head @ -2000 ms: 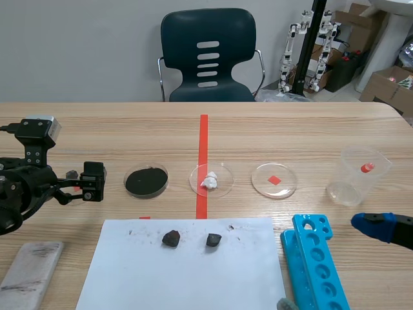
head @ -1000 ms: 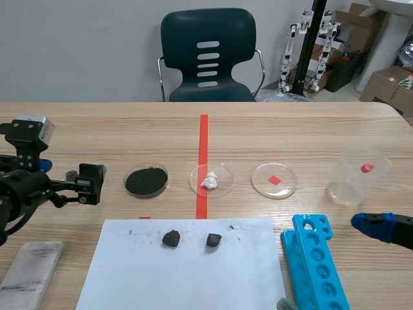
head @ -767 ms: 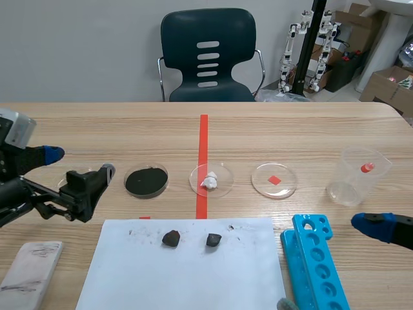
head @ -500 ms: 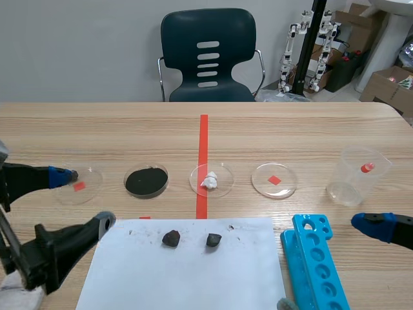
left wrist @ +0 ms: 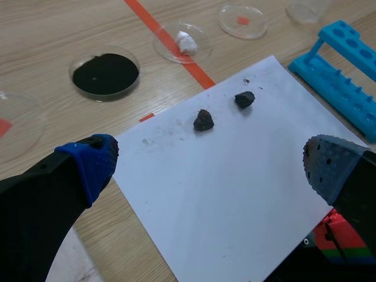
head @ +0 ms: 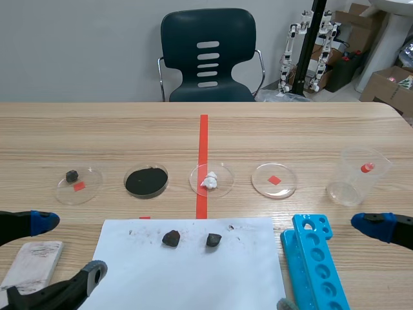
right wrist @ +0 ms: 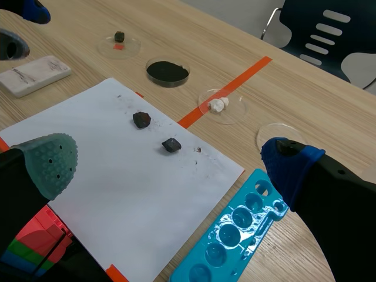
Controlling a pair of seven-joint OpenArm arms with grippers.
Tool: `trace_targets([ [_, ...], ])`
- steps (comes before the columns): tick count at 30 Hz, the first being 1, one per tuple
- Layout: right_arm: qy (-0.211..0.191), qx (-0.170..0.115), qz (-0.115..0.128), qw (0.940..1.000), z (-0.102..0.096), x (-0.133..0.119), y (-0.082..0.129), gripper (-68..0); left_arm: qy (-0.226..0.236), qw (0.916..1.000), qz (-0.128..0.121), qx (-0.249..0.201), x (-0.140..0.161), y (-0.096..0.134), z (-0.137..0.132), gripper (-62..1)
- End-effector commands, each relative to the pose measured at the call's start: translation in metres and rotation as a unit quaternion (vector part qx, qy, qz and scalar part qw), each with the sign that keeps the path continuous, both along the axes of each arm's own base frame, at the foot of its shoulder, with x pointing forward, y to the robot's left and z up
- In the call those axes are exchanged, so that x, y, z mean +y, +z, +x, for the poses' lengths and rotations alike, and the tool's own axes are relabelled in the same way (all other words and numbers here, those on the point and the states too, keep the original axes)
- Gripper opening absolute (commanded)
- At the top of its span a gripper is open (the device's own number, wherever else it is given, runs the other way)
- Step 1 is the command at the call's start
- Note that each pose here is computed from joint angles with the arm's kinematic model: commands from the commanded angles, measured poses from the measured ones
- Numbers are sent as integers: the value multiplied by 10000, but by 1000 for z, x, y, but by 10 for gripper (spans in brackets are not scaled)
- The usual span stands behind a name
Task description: Return to the home posture
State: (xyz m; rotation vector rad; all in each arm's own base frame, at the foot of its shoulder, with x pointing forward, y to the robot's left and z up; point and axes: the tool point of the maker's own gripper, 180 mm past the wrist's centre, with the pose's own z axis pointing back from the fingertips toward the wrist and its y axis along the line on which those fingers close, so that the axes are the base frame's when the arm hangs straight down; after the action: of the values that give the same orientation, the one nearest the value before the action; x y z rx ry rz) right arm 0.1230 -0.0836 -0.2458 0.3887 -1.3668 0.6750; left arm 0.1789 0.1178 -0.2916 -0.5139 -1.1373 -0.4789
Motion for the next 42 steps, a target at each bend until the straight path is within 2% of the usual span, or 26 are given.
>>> trace_targets([
  [1, 16, -116, 66, 9999, 2, -1, 6, 4, 182, 9996, -135, -144, 4, 9, 2, 14],
  [4, 16, -114, 66, 9999, 2, -1, 6, 4, 323, 9994, -109, -111, 12, 8, -2, 14],
  [32, 16, -114, 66, 9999, 2, -1, 6, 4, 307, 9995, -41, -39, 13, 4, -3, 14],
  [37, 16, -114, 66, 9999, 2, -1, 6, 4, 156, 9997, 174, -77, 11, 1, -5, 14],
  [42, 16, -114, 66, 9999, 2, -1, 6, 4, 140, 9997, 199, -83, 11, 0, -6, 14],
])
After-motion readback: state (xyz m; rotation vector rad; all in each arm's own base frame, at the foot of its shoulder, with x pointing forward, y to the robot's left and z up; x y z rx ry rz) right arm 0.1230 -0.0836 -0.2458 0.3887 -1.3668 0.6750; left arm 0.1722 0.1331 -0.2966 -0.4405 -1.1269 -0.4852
